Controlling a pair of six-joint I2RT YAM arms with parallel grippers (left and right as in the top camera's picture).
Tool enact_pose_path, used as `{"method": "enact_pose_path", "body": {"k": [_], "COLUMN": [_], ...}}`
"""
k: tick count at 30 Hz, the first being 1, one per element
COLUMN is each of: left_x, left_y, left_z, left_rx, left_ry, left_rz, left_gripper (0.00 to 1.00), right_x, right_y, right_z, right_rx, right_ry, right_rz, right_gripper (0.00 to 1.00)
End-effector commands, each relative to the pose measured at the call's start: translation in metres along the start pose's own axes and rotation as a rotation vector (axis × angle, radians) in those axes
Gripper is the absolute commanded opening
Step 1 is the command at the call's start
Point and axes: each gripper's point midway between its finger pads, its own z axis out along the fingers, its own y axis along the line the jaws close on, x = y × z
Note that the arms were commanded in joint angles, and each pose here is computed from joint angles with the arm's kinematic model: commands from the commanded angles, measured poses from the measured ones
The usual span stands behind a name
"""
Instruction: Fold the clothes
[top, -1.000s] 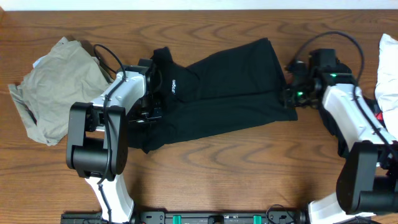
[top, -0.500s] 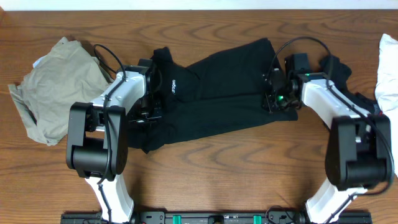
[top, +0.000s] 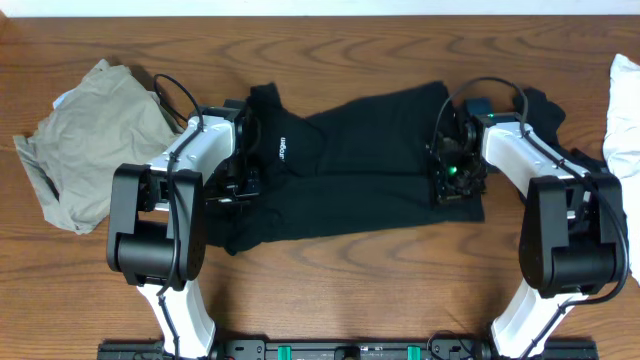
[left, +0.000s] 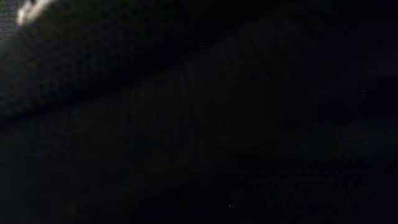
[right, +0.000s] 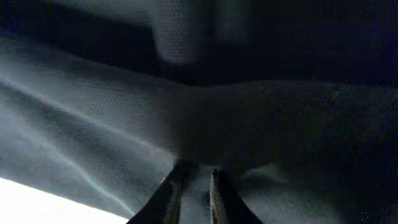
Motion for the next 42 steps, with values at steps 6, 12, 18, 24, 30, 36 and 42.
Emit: {"method": "enact_pose_path", "body": {"k": [6,12,18,24,30,36,42], "left_x": [0.018,0.027,0.011,-0.005,-0.047,-0.102,-0.154], "left_y": [0.004,0.004,-0.005,-0.005,-0.014,-0.019,-0.031], "left_z": [0.005,0.002,-0.045,-0.12,-0.198,-0.205,-0.164], "left_rx": [-0.02,-0.01,0.069,0.141,0.23,0.298,0.462], "left_ry": [0.074,0.106,-0.075,-0.398,-0.791,-0.912,-0.88], "left_rz": [0.015,0.045,0.077,0.071,0.088,0.075,0.093], "left_gripper": [0.22,0.21,0.21,0.36,0.71,0.79,0.73], "right_x": [0.06,0.066,0.031,-0.006,-0.029,-0.019,-0.007], "right_y": [-0.035,-0.034,-0.03,-0.014,0.006,0.013,0.012], "right_z": [0.013,0.011,-0.008,-0.086,-0.166,-0.195,-0.186], "right_rx": [0.165,0.168,0.169,0.166,0.14,0.14,0.141], "right_ry": [0.254,0.275,0.084,-0.229,-0.571,-0.656,-0.597], "right_rz": [0.178,0.215,0.199,0.147,0.09,0.077,0.086], "right_gripper": [0.16,0.07,0.03,0.05,0.24,0.3,0.29]}}
